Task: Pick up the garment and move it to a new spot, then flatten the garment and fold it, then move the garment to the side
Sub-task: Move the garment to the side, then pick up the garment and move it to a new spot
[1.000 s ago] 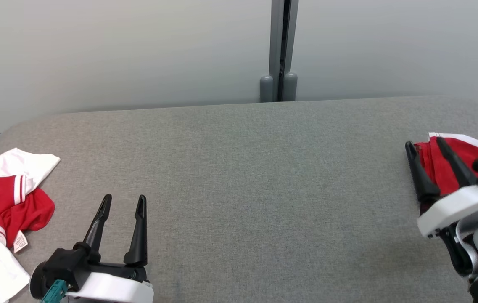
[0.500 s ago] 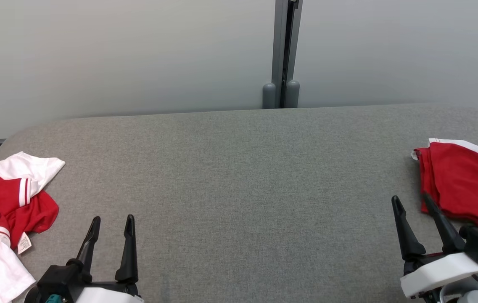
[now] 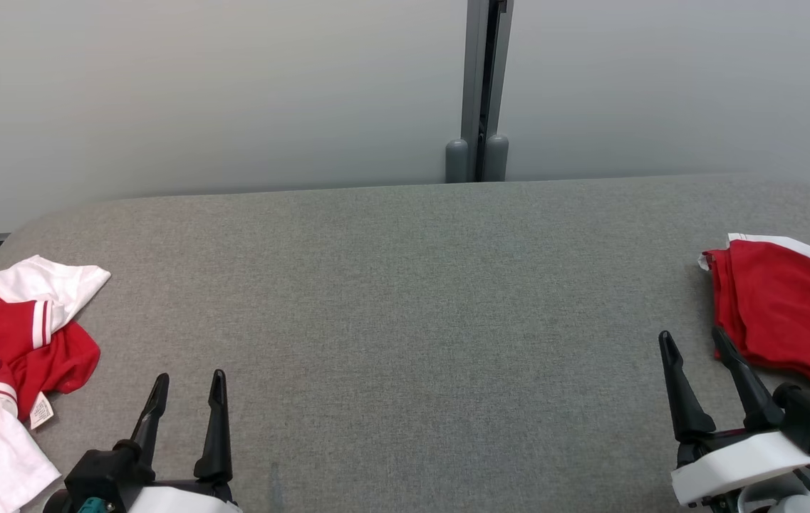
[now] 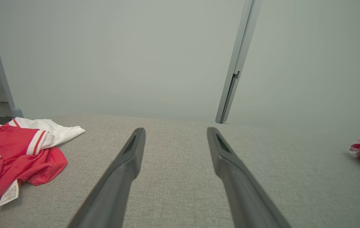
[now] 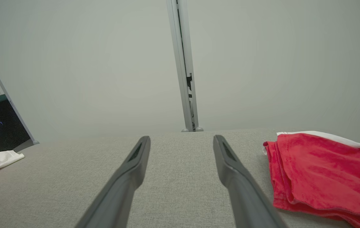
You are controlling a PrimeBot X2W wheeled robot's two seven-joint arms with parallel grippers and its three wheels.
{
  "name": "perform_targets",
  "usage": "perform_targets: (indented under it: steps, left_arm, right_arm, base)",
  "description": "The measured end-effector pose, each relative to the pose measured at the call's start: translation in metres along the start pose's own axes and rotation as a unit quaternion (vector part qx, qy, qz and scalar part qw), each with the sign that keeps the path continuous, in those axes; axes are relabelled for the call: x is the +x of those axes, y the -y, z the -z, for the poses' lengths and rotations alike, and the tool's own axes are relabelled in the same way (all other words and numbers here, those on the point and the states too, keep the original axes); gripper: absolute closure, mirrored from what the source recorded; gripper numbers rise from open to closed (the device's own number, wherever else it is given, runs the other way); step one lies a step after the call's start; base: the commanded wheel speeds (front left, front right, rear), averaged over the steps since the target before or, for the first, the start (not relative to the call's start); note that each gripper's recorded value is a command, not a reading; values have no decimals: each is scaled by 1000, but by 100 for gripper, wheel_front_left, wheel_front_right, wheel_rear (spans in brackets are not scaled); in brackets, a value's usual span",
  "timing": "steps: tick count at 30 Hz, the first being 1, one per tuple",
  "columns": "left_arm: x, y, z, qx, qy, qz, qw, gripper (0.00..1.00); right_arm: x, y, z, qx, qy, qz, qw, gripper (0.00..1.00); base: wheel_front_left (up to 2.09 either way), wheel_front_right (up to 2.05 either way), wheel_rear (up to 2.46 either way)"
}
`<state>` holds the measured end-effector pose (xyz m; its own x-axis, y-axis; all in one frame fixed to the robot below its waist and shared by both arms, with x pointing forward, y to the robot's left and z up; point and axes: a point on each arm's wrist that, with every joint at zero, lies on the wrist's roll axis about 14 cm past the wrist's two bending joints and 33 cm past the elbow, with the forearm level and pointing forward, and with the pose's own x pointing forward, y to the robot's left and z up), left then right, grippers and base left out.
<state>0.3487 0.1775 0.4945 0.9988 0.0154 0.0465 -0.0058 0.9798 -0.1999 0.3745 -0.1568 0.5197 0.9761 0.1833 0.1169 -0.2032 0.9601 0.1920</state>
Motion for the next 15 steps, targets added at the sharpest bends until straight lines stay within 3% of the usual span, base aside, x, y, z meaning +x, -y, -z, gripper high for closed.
perform_targets:
  steps: [15]
  left_arm:
    - [1, -1, -1, -1, 1, -2, 1000, 0]
  right_arm:
    - [5, -8, 3, 2, -3, -10, 1000, 0]
  base:
    - [0, 0, 0]
